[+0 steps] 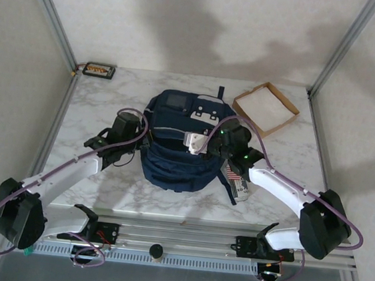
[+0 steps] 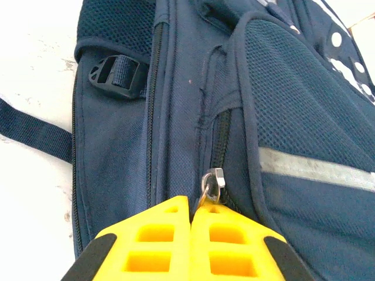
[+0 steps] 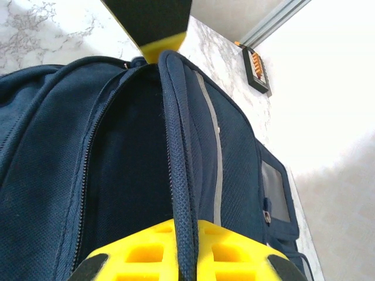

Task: Pack books, pencil case, and school supplies into a backpack

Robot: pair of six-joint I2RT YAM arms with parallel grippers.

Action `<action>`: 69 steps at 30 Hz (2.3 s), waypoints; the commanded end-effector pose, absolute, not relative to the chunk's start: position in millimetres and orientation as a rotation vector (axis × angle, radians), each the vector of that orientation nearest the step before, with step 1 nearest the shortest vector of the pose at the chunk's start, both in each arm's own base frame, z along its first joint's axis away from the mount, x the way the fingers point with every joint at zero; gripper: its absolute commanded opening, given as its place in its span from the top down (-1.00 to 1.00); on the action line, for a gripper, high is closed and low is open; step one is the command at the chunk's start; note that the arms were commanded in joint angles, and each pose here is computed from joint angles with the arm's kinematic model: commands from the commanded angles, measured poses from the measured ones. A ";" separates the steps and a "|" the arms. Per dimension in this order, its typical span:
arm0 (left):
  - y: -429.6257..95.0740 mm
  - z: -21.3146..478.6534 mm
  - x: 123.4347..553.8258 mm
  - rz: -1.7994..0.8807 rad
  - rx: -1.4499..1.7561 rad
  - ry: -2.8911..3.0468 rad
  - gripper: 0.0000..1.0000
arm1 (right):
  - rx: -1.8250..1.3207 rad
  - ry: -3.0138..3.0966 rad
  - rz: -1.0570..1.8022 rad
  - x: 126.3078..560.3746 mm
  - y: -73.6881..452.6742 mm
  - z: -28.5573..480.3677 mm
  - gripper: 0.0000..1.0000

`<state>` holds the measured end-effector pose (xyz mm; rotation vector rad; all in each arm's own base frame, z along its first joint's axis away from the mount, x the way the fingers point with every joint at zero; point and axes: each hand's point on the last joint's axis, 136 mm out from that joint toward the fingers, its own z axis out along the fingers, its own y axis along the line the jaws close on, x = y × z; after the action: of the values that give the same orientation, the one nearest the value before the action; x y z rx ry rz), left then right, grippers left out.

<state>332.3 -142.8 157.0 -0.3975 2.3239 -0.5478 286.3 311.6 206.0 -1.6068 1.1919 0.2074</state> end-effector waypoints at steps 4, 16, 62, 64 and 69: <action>-47.3 162.8 382.1 -0.135 -0.609 2.096 1.00 | -1.579 1.151 0.248 280.6 302.3 225.9 1.00; -61.2 180.8 366.6 -0.177 -0.432 2.128 0.19 | -1.554 1.204 0.309 289.8 311.9 222.9 1.00; -192.5 127.5 296.5 -0.642 -0.185 2.389 -0.65 | 0.030 2.407 0.976 452.9 294.1 148.0 -0.97; -201.9 126.6 289.9 -0.674 -0.168 2.395 -0.64 | -0.068 2.398 1.015 464.5 313.9 150.0 -0.98; -224.5 132.3 286.2 -0.678 -0.124 2.398 -0.59 | -0.117 2.412 0.841 483.0 302.0 167.8 -0.97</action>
<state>283.7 -210.8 120.0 -0.1186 2.4231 -0.6351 488.4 297.1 142.8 -0.0010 2.4174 0.8803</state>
